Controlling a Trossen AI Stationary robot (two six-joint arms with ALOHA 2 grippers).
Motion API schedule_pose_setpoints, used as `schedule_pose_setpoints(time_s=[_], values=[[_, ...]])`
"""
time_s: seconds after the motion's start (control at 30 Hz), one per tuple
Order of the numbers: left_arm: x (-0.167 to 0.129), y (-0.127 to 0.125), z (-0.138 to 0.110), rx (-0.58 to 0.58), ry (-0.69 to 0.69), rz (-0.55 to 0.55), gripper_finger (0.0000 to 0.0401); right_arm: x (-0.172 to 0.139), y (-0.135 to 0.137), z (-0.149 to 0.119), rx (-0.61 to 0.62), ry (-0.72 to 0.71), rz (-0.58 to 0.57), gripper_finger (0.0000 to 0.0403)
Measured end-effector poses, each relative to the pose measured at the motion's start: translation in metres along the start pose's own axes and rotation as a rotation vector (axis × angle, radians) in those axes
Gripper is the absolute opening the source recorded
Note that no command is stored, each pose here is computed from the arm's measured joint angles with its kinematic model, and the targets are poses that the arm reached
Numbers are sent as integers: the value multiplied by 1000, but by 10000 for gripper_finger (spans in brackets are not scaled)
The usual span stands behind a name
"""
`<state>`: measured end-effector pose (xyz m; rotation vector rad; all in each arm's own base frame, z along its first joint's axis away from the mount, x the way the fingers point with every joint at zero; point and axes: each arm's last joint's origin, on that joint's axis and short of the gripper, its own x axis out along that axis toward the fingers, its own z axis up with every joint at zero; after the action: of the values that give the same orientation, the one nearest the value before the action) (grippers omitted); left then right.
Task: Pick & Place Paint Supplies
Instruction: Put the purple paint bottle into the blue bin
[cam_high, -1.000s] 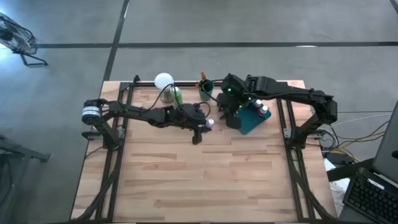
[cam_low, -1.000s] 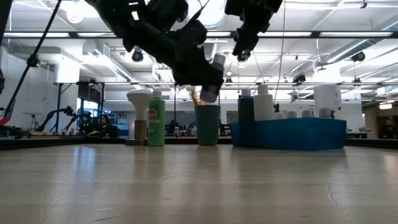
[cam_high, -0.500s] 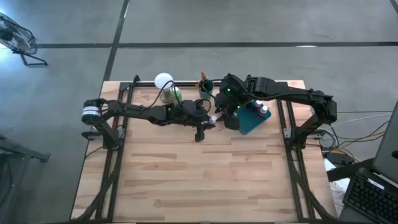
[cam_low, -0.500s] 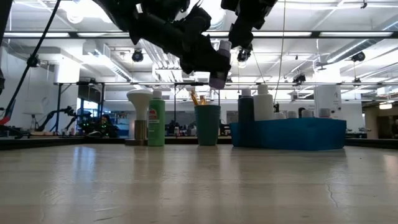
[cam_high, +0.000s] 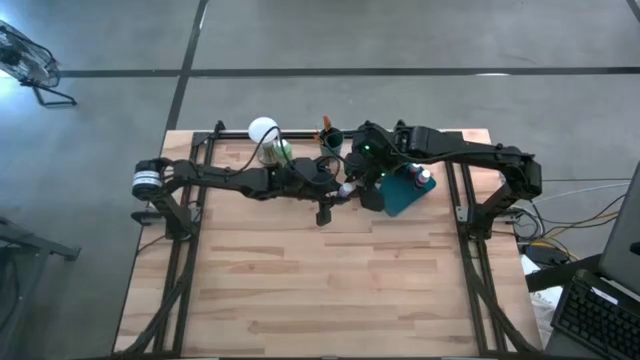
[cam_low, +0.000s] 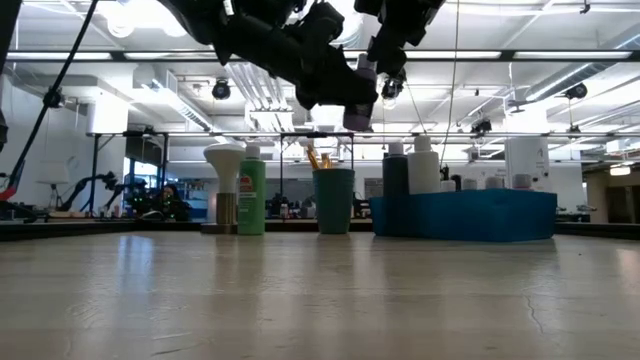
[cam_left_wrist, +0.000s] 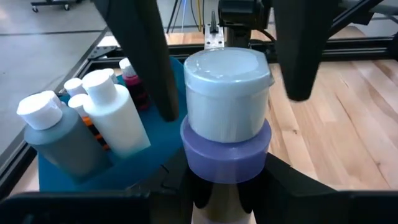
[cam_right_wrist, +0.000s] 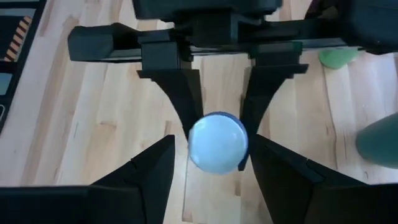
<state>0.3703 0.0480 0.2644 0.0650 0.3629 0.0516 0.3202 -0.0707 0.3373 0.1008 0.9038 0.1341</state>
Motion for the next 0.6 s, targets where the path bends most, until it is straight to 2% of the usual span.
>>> schedule_pose_setpoints(time_s=[0.4, 0.6], values=[[0, 0, 1, -4, -2, 0, 114, 0, 0, 3, -10, -28, -5, 171], [0, 0, -1, -7, 11, -2, 114, 14, -2, 4, -8, -2, 4, 155]])
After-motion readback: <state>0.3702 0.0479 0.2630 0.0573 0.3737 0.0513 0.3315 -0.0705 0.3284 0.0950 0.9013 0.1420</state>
